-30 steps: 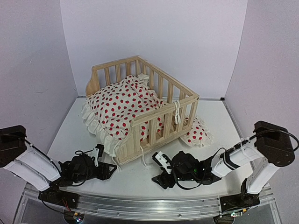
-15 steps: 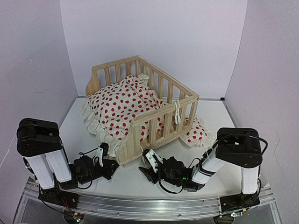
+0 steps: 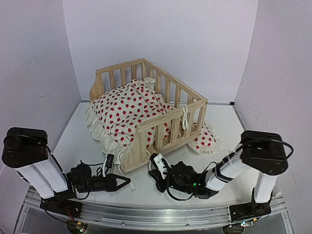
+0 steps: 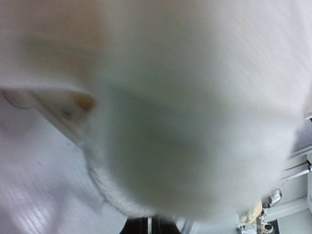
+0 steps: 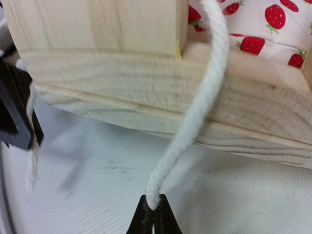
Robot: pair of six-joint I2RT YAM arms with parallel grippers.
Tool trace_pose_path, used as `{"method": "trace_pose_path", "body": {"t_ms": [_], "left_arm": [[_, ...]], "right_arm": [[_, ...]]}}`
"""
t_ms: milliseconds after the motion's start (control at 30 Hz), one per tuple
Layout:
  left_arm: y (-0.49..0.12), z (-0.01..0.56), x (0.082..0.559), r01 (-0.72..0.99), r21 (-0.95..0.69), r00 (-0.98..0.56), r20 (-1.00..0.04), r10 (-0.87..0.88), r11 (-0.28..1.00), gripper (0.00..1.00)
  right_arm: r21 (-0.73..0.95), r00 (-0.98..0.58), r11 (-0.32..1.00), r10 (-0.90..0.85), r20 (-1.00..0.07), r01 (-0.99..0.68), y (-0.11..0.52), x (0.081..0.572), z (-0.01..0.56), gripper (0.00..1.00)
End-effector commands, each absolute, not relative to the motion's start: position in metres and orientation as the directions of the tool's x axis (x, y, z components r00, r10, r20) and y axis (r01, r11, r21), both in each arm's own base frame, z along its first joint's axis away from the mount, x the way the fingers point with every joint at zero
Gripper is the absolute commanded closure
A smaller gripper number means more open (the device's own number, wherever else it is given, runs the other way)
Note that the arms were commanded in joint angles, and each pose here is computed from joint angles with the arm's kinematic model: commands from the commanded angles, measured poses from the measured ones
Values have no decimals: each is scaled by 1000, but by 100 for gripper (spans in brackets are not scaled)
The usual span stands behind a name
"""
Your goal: Set up the pet bed
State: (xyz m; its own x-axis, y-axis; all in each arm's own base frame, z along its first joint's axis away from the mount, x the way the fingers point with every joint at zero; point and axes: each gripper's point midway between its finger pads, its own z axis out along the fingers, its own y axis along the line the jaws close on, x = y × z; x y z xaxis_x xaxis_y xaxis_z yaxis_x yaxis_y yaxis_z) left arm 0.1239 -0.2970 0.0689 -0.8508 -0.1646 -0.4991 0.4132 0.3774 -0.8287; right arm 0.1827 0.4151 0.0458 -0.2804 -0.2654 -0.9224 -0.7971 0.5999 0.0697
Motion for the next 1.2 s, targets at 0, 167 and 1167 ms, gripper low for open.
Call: {"method": "trace_pose_path", "body": {"t_ms": [0,167,1167], "left_arm": [[-290,80,76,341,-905,-927,-369,-71,256,100],[-315,89,64,412,-855,-903,-430,13,315,100],[-318,116,73,675,-647,-684,-729,-30,355,98]], "right_arm": [[332,-494,532,-194,-847,-779,433,144,89,100],[493,-603,444,-146,-784,-748,447,123,123,100],[288,-252,448,140,-958,-846,534,119,211,100]]}}
